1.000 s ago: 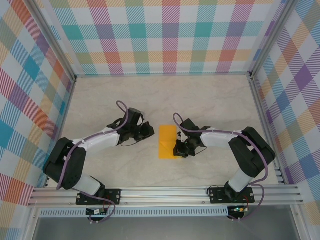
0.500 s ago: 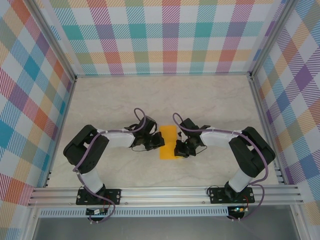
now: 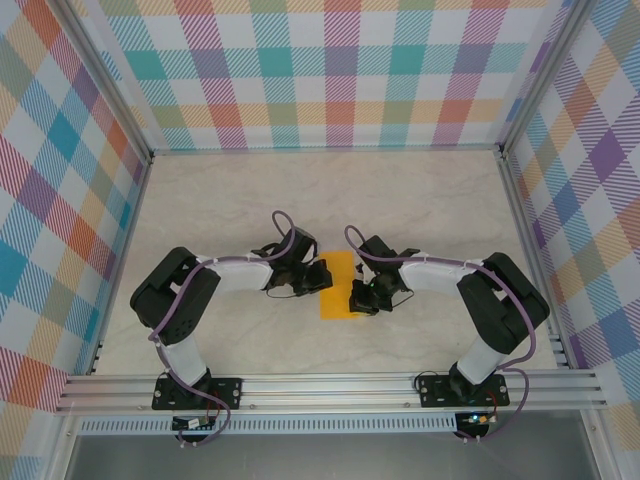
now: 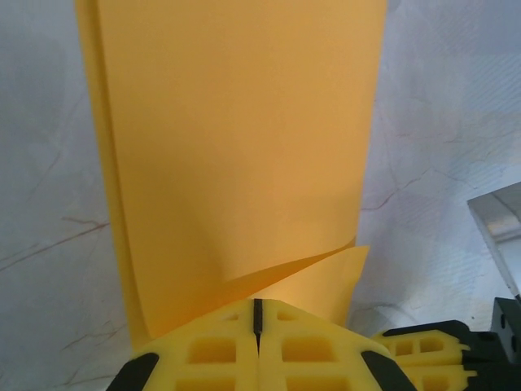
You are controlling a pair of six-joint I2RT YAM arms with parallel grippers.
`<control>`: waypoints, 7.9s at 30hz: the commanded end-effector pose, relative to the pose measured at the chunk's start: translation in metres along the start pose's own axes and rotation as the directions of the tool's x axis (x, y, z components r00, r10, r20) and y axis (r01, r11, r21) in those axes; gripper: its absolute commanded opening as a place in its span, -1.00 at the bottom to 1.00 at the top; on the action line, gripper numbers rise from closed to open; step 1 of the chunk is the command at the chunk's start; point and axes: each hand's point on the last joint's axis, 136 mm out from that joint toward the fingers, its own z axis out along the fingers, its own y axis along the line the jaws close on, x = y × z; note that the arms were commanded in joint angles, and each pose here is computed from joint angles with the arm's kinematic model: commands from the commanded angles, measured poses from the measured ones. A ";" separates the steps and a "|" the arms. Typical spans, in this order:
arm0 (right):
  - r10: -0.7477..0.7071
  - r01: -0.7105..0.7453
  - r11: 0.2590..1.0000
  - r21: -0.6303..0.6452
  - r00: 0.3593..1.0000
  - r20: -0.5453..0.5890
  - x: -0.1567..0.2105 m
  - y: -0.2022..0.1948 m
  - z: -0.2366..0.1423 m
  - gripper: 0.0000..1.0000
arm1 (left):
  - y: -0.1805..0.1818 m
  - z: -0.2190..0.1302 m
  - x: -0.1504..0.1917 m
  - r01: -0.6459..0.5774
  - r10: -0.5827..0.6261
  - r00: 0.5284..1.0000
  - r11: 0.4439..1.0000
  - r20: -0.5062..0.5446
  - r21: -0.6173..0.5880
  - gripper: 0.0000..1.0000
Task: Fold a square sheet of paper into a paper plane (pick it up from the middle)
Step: Fold the triangle a second time at the center of the table, then turn over the paper at the center of the table.
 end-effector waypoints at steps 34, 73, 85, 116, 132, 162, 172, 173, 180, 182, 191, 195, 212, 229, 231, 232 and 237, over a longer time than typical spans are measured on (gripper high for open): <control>-0.148 0.146 0.988 -0.043 0.988 -0.042 -0.018 0.021 0.011 -0.82 | 0.055 0.002 0.015 0.032 -0.034 0.999 0.974 -0.005 -0.222 -0.93; -0.048 0.049 0.999 -0.010 0.997 0.057 0.036 -0.021 -0.030 -0.80 | 0.075 0.004 0.021 0.040 -0.043 0.999 0.958 -0.006 -0.283 -0.93; -0.102 0.119 0.989 -0.083 0.978 0.184 -0.035 0.040 -0.037 -0.77 | 0.002 -0.031 -0.002 -0.014 0.020 0.996 0.997 0.088 -0.070 -0.64; -0.301 0.326 0.928 -0.179 0.941 0.152 -0.058 0.037 -0.023 -0.18 | 0.014 -0.043 0.002 0.140 -0.141 0.974 0.990 0.176 0.017 0.24; -0.173 0.208 0.938 -0.277 0.974 0.146 -0.066 0.025 -0.017 -0.78 | -0.003 -0.035 0.008 0.105 -0.118 0.985 0.988 0.122 0.110 0.24; -0.110 0.140 0.957 -0.255 0.986 0.129 -0.069 0.008 -0.014 -0.79 | -0.007 -0.004 0.006 0.069 -0.077 0.994 0.993 0.082 0.100 -0.45; -0.114 0.144 0.954 -0.263 0.986 0.125 -0.067 0.008 -0.015 -0.78 | -0.004 -0.003 0.000 0.076 -0.083 0.991 0.994 0.102 0.072 -0.45; -0.115 0.145 0.954 -0.263 0.985 0.125 -0.067 0.008 -0.015 -0.78 | -0.004 -0.003 -0.001 0.081 -0.089 0.990 0.994 0.106 0.073 -0.43; -0.124 0.155 0.947 -0.283 0.984 0.125 -0.065 0.013 -0.019 -0.64 | -0.001 -0.003 -0.001 0.098 -0.105 0.988 0.993 0.112 0.066 -0.46; -0.127 0.161 0.943 -0.292 0.983 0.130 -0.064 0.016 -0.023 -0.55 | 0.000 -0.003 -0.001 0.101 -0.108 0.988 0.993 0.115 0.062 -0.51; -0.110 0.173 0.952 -0.254 0.964 0.242 -0.066 0.025 -0.065 -0.21 | -0.004 -0.009 -0.003 0.084 -0.092 0.988 0.994 0.126 0.068 -0.84; -0.083 0.149 0.969 -0.195 0.947 0.311 -0.067 0.019 -0.085 0.07 | -0.013 -0.019 -0.005 0.047 -0.055 0.989 0.997 0.136 0.067 -0.93; -0.024 -0.011 0.998 0.056 0.805 0.593 -0.062 -0.025 -0.165 0.90 | -0.019 -0.191 -0.045 -0.255 0.409 0.893 0.803 0.188 -0.539 -0.96; 0.029 -0.106 0.991 0.083 0.772 0.636 -0.052 -0.049 -0.170 1.00 | 0.030 -0.201 -0.116 -0.090 0.623 0.782 0.129 0.010 -0.988 -0.96; 0.041 -0.119 0.990 0.079 0.767 0.641 -0.049 -0.051 -0.171 1.00 | 0.036 -0.177 -0.114 -0.120 0.609 0.793 0.139 -0.011 -0.983 -0.95; 0.047 -0.127 0.989 0.078 0.765 0.642 -0.048 -0.052 -0.172 1.00 | 0.039 -0.164 -0.113 -0.132 0.605 0.796 0.140 -0.021 -0.981 -0.95; 0.060 -0.143 0.987 0.077 0.764 0.643 -0.044 -0.055 -0.174 1.00 | 0.045 -0.130 -0.114 -0.128 0.630 0.774 0.051 -0.067 -0.991 -0.96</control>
